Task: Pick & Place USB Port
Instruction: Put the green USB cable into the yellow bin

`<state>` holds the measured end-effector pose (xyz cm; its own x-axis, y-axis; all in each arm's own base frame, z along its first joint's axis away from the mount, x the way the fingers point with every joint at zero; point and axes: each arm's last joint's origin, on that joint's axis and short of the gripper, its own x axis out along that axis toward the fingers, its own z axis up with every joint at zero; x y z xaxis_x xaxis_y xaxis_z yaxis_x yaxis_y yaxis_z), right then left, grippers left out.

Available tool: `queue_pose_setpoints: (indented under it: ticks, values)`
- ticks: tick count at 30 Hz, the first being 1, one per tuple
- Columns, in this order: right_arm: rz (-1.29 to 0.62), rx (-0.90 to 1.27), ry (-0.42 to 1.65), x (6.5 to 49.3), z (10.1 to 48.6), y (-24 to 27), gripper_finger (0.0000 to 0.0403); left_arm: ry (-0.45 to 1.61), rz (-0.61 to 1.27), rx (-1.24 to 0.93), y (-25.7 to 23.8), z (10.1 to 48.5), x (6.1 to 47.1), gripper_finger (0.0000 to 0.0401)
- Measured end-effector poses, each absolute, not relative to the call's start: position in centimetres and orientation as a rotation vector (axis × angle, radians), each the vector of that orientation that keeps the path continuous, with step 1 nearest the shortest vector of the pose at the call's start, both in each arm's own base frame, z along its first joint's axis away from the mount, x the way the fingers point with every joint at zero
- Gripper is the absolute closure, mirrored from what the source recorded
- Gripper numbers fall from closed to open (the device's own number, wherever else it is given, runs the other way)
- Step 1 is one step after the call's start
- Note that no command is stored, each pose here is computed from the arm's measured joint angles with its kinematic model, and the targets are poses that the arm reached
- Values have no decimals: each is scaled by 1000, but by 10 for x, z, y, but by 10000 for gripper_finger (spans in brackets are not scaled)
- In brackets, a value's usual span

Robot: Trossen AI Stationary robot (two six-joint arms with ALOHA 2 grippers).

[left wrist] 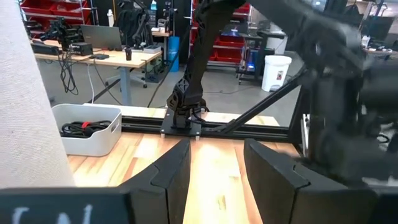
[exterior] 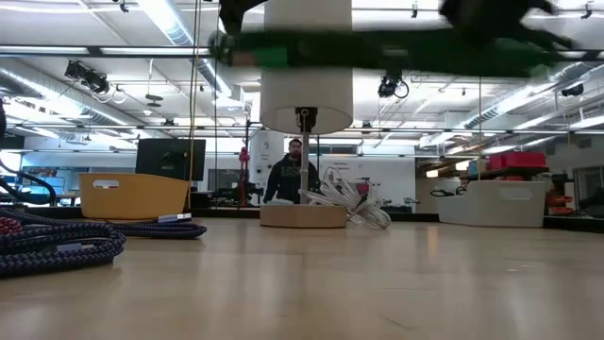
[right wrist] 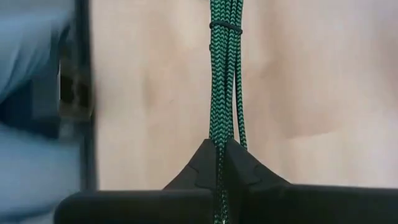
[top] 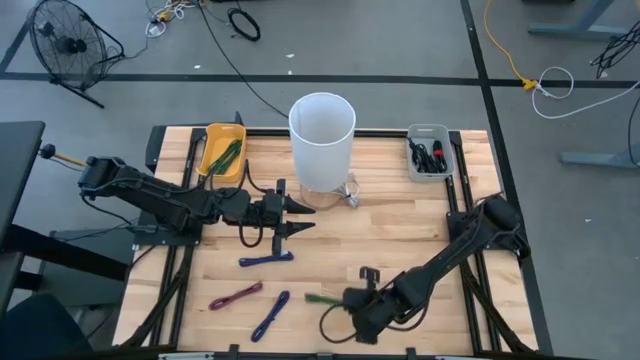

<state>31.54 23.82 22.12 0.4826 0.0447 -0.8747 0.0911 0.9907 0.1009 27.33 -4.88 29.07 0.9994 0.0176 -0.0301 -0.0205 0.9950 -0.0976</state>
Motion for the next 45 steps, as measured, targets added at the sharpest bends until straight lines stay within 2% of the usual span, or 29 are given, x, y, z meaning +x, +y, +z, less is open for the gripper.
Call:
queue_pose_setpoints:
  ticks: [4, 10, 16, 19, 27, 32, 45]
  values:
    - [-209, 64, 957, 310, 253, 220, 399, 22, 19, -123, -49, 291, 273, 245]
    - [-449, 78, 837, 283, 293, 188, 399, 18, 18, -124, -49, 292, 273, 245]
    - [-560, 76, 608, 263, 331, 171, 399, 16, 17, -124, -49, 292, 273, 245]
    - [-565, 56, 503, 265, 340, 172, 399, 14, 17, -125, -49, 292, 273, 245]
    - [-521, 9, 429, 289, 334, 176, 402, -33, 13, -203, -49, 297, 273, 245]
    - [-521, 1, 372, 304, 321, 168, 402, -60, 0, -213, -49, 300, 273, 245]
    - [-376, 49, 242, 338, 304, 137, 402, -105, -40, -218, -50, 304, 273, 245]
